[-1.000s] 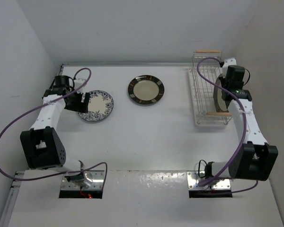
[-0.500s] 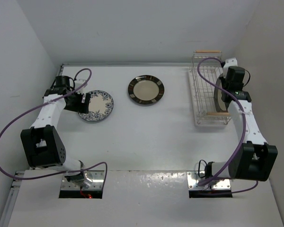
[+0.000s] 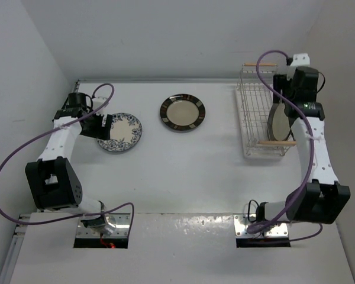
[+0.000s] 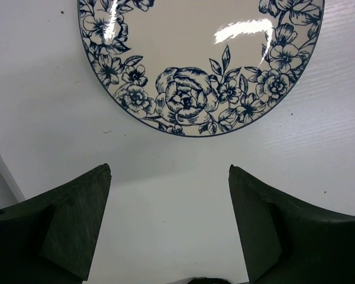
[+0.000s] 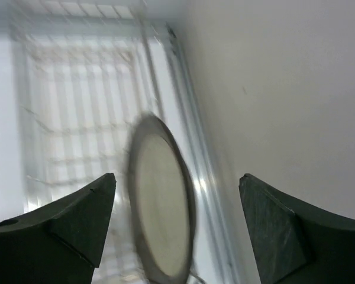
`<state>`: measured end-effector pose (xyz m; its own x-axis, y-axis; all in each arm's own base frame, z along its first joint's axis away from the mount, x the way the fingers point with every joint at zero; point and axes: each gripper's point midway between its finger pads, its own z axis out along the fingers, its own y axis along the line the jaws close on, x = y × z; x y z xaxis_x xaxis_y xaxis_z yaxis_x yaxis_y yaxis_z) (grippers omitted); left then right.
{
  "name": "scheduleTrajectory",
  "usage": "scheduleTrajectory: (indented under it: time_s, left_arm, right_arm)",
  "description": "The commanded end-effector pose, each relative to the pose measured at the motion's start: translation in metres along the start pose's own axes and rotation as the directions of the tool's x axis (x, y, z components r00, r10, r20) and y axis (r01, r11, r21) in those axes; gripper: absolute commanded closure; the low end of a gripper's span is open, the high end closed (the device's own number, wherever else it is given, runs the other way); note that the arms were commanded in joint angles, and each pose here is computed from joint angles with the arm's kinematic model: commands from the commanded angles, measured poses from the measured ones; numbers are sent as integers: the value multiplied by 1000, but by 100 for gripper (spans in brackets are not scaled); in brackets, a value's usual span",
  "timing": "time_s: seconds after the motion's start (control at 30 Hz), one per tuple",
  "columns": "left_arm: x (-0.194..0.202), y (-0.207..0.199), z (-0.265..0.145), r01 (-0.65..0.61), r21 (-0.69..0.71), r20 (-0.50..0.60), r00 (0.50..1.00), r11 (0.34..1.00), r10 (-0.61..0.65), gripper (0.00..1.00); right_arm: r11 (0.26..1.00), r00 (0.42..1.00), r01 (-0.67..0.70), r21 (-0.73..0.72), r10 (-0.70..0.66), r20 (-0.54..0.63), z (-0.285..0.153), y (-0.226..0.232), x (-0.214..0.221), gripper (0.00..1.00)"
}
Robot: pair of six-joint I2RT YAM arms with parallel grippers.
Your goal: Load the plates into the dish rack
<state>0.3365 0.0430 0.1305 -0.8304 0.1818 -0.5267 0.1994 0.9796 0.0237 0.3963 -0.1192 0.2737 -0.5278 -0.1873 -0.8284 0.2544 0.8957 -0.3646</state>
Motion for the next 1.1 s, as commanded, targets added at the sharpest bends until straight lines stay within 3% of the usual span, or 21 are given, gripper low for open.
scheduleTrajectory:
  time_s: [0.0, 0.03, 0.07, 0.1, 0.13, 0.17, 0.2, 0.23, 0.27, 0.37, 0.43, 0.5, 0.7, 0.87, 1.07]
  left_arm:
    - [-22, 8, -12, -18, -18, 62, 998, 1000, 19, 15]
    - [-26, 10, -13, -30, -22, 71, 997, 999, 32, 15]
    - [-31, 12, -13, -31, -25, 76, 997, 999, 33, 15]
    - [-35, 11, -15, -34, -19, 90, 995, 999, 35, 15]
    - [-35, 11, -13, -32, -14, 79, 996, 999, 33, 15]
    - [-37, 11, -12, -23, -13, 79, 997, 1000, 24, 15]
    - [-39, 12, -15, -24, -15, 83, 996, 1000, 25, 15]
    - [-40, 10, -15, -24, -5, 87, 996, 1000, 25, 15]
    - [-40, 10, -15, -24, -5, 87, 996, 1000, 25, 15]
    - [-37, 11, -16, -22, -13, 74, 997, 1000, 23, 15]
    - [-33, 12, -14, -20, -18, 63, 998, 1000, 21, 15]
    - [-35, 11, -17, -12, -21, 71, 997, 1000, 14, 15]
    - [-30, 11, -19, -11, -31, 67, 998, 999, 13, 15]
    - [-30, 11, -19, -11, -31, 67, 998, 999, 13, 15]
    - [-30, 11, -19, -11, -31, 67, 998, 999, 13, 15]
  right_arm:
    - [976, 978, -103, -193, 135, 160, -30, 37, -76, 16]
    - [939, 960, -181, -291, 233, 155, -37, 59, -89, 18]
    - [896, 955, -167, -411, 251, 160, -47, 90, -98, 24]
    - [852, 961, -145, -503, 243, 134, -54, 128, -97, 35]
    - [808, 958, -179, -561, 273, 87, -57, 152, -92, 70]
    - [720, 973, -155, -676, 230, 23, -61, 209, -79, 82]
    - [698, 975, -169, -696, 222, -13, -61, 226, -71, 85]
    - [674, 967, -225, -704, 245, -74, -60, 240, -65, 85]
    - [657, 970, -238, -716, 197, -142, -51, 276, -45, 66]
    - [649, 941, -339, -681, 224, -255, -27, 318, -22, 32]
    - [635, 889, -456, -623, 289, -356, -10, 336, -5, 27]
    - [631, 845, -528, -569, 319, -430, 13, 350, 13, 27]
    - [684, 792, -582, -439, 356, -496, 52, 371, 48, 29]
    - [634, 700, -677, -374, 400, -591, 73, 399, 88, 30]
    - [570, 611, -760, -313, 460, -644, 85, 419, 117, 51]
